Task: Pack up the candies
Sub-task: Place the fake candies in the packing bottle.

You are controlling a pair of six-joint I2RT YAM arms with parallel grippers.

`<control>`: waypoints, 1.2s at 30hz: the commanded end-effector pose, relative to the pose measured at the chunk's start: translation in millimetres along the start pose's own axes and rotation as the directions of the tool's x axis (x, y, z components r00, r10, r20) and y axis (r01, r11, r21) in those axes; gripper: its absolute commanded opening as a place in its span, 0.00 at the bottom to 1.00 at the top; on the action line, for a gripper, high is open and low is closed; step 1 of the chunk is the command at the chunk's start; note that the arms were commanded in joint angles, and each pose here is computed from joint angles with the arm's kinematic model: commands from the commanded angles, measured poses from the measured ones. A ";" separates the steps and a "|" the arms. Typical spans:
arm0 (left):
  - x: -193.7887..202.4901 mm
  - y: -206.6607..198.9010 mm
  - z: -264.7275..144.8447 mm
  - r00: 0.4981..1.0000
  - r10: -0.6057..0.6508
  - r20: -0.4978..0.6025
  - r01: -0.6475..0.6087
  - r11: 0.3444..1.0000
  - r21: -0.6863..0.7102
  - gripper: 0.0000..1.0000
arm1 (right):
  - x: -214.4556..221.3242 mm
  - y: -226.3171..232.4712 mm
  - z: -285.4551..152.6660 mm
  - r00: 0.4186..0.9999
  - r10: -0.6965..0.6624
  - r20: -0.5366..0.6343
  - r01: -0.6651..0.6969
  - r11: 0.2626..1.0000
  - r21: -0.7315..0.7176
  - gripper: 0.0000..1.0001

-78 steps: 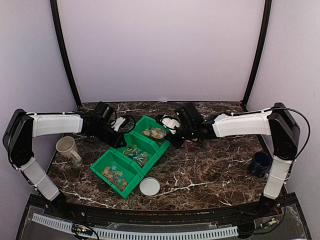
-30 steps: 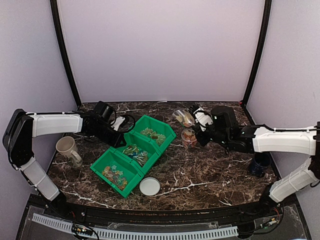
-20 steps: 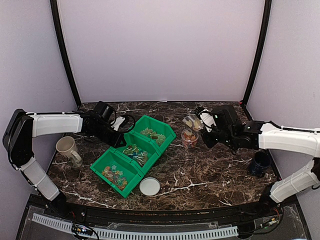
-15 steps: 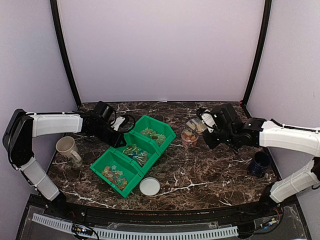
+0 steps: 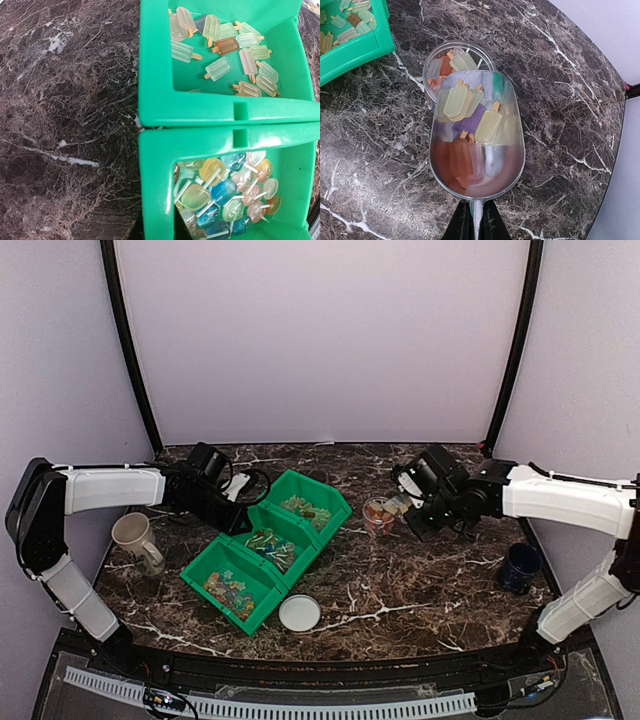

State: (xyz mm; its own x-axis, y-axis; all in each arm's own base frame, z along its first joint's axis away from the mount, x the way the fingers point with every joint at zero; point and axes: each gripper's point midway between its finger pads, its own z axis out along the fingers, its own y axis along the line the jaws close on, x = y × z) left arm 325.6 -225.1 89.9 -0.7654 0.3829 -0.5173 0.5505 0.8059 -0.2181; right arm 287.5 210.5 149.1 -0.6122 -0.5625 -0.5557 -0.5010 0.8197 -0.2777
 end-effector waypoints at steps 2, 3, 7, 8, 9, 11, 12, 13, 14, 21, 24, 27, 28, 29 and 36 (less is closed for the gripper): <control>-45.8 -17.0 -29.0 0.988 0.023 0.150 -0.031 0.998 0.051 0.00 | -5.7 -6.2 -1.0 0.999 0.014 -0.040 -0.013 0.999 0.029 0.00; -46.2 -17.0 -29.4 0.988 0.023 0.152 -0.031 0.998 0.050 0.00 | -5.1 -5.7 -0.1 0.999 0.011 -0.049 -0.009 1.000 0.027 0.00; -46.1 -17.1 -29.7 0.988 0.024 0.153 -0.032 0.998 0.050 0.00 | -4.9 -5.1 0.9 0.996 -0.002 -0.084 0.005 1.000 0.028 0.00; -45.9 -17.3 -29.3 0.988 0.024 0.151 -0.031 0.998 0.050 0.00 | -5.9 -5.3 0.1 0.996 -0.004 -0.091 0.007 1.000 0.028 0.00; -46.1 -17.2 -29.5 0.988 0.023 0.152 -0.031 0.998 0.051 0.00 | -6.2 -5.8 -0.5 0.995 -0.006 -0.098 0.009 0.999 0.030 0.00; -46.1 -17.5 -29.6 0.988 0.024 0.152 -0.032 0.998 0.051 0.00 | -7.1 -6.2 -2.0 0.994 -0.007 -0.106 0.010 0.999 0.031 0.00; -46.6 -17.7 -30.1 0.988 0.024 0.154 -0.033 0.998 0.051 0.00 | -8.1 -6.4 -2.9 0.994 -0.007 -0.106 0.011 0.999 0.031 0.00; -46.2 -17.1 -29.8 0.988 0.022 0.153 -0.030 0.998 0.051 0.00 | -9.2 -6.5 -3.7 0.994 -0.008 -0.106 0.011 1.000 0.029 0.00; -45.8 -17.5 -29.6 0.988 0.023 0.152 -0.032 0.998 0.051 0.00 | -9.7 -6.6 -4.2 0.994 -0.010 -0.106 0.013 0.999 0.030 0.00; -46.3 -17.3 -29.8 0.988 0.024 0.153 -0.032 0.998 0.051 0.00 | -5.2 -8.5 -8.1 0.988 -0.032 -0.148 0.037 0.999 0.031 0.00; -46.4 -17.1 -29.5 0.988 0.024 0.153 -0.032 0.998 0.051 0.00 | -6.8 -9.0 -11.3 0.988 -0.042 -0.146 0.046 0.998 0.030 0.00; -45.9 -17.2 -28.9 0.988 0.023 0.151 -0.031 0.998 0.052 0.00 | -8.4 -8.0 -12.5 0.988 -0.051 -0.147 0.055 0.998 0.019 0.00; -46.0 -17.1 -29.2 0.988 0.023 0.151 -0.031 0.998 0.051 0.00 | -8.3 -7.8 -12.3 0.987 -0.055 -0.150 0.058 0.998 0.019 0.00; -46.1 -17.4 -29.3 0.988 0.023 0.152 -0.032 0.998 0.051 0.00 | -8.6 -8.0 -12.6 0.987 -0.057 -0.153 0.061 0.998 0.020 0.00; -46.2 -16.5 -29.1 0.988 0.022 0.152 -0.030 0.998 0.049 0.00 | -15.5 -16.6 -17.8 0.988 -0.056 -0.141 0.066 0.996 0.063 0.00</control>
State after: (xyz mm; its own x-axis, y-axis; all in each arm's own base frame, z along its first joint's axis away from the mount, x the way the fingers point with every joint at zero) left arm 326.4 -223.9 89.6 -0.7653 0.3827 -0.5175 0.5477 0.8096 -0.2111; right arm 285.7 205.6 160.5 -0.6734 -0.6263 -0.3928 -0.5326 0.7795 -0.3297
